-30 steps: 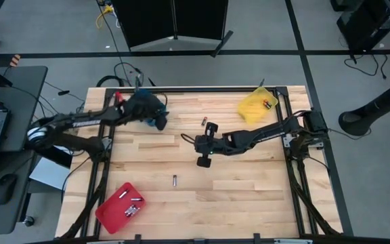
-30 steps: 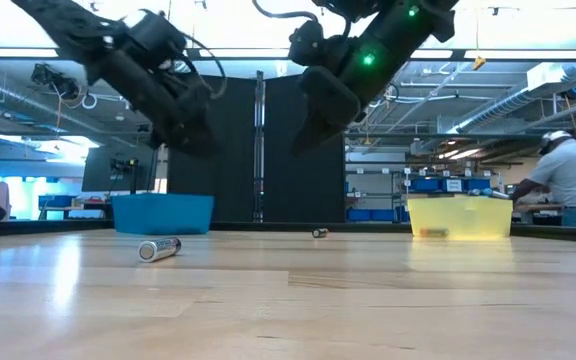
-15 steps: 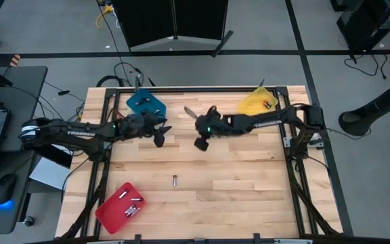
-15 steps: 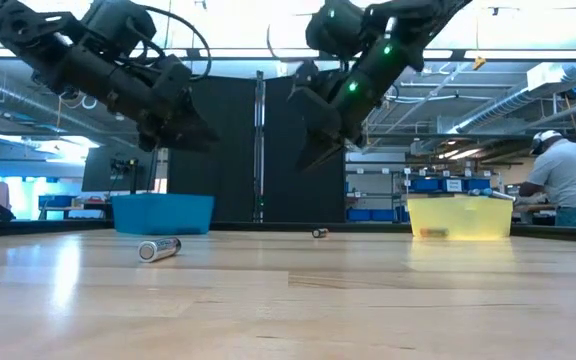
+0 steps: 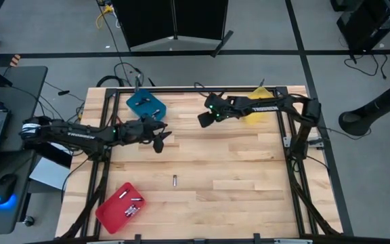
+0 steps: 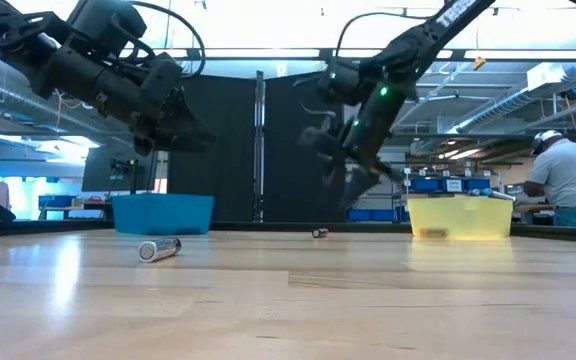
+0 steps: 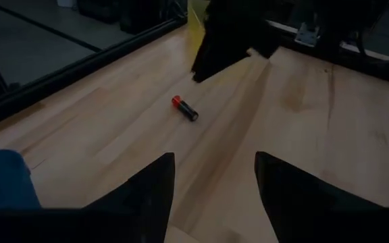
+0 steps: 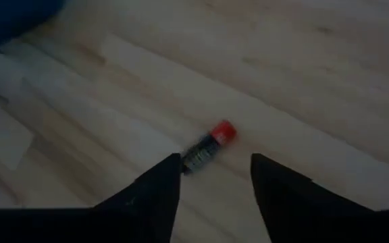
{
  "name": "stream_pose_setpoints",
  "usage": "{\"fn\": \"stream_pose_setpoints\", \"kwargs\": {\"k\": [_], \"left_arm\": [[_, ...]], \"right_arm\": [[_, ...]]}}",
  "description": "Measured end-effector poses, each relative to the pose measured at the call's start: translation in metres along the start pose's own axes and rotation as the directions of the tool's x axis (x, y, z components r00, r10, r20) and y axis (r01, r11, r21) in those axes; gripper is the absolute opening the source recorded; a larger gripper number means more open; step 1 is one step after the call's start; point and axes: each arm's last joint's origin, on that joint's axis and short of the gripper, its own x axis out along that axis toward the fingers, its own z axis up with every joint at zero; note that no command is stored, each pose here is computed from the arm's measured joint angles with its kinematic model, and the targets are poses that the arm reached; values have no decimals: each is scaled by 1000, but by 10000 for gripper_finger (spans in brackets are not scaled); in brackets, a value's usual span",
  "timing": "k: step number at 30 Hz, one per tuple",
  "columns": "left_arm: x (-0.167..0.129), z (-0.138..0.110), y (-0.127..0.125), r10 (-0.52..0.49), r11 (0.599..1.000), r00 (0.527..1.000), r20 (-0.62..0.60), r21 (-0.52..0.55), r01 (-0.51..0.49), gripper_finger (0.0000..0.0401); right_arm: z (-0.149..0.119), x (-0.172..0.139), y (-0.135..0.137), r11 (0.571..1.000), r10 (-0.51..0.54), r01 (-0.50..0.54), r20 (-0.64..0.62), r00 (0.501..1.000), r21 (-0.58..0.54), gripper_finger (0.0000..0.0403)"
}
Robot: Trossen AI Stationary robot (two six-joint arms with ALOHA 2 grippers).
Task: Sort batteries
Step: Put the black orange battery into the yellow bin
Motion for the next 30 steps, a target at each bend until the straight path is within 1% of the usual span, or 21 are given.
{"fn": "stream_pose_setpoints", "kwargs": {"k": [1, 3, 7, 11, 14, 18, 21, 25, 28, 30], "left_arm": [[0, 0, 0, -2, 1000, 1000, 0, 1, 2, 214], [-1, -1, -2, -10, 1000, 1000, 0, 3, 10, 214], [-1, -1, -4, -19, 1000, 1000, -3, 7, 19, 214], [-2, -2, -6, -25, 1000, 1000, -5, 13, 25, 214], [-2, -3, -8, -32, 999, 999, -6, 18, 32, 214], [-2, -3, -8, -29, 999, 1000, -6, 19, 29, 214], [-2, -3, -8, -28, 999, 1000, -5, 18, 29, 214], [-2, -3, -8, -27, 999, 1000, -6, 18, 27, 214], [-2, -3, -8, -27, 999, 1000, -6, 18, 27, 214], [-2, -3, -8, -27, 999, 1000, -6, 17, 27, 214]], "right_arm": [[0, 3, 1, 1000, 21, -20, -6, 1000, 21, 195], [-3, 16, 1, 999, 27, -26, -36, 999, 39, 203], [-7, 35, 2, 995, 54, -50, -50, 997, 84, 207], [-10, 47, -1, 993, 35, -28, -62, 997, 113, 203], [-9, 49, -3, 993, 25, -18, -60, 998, 114, 197], [-8, 50, -5, 996, -2, 5, -44, 999, 85, 178], [-8, 50, -6, 998, -15, 18, -37, 999, 66, 155], [-7, 51, -9, 997, -61, 62, -20, 998, 42, 125], [-5, 51, -13, 996, -79, 80, -18, 997, 36, 111], [-5, 51, -14, 996, -86, 87, -15, 996, 13, 102]]}}
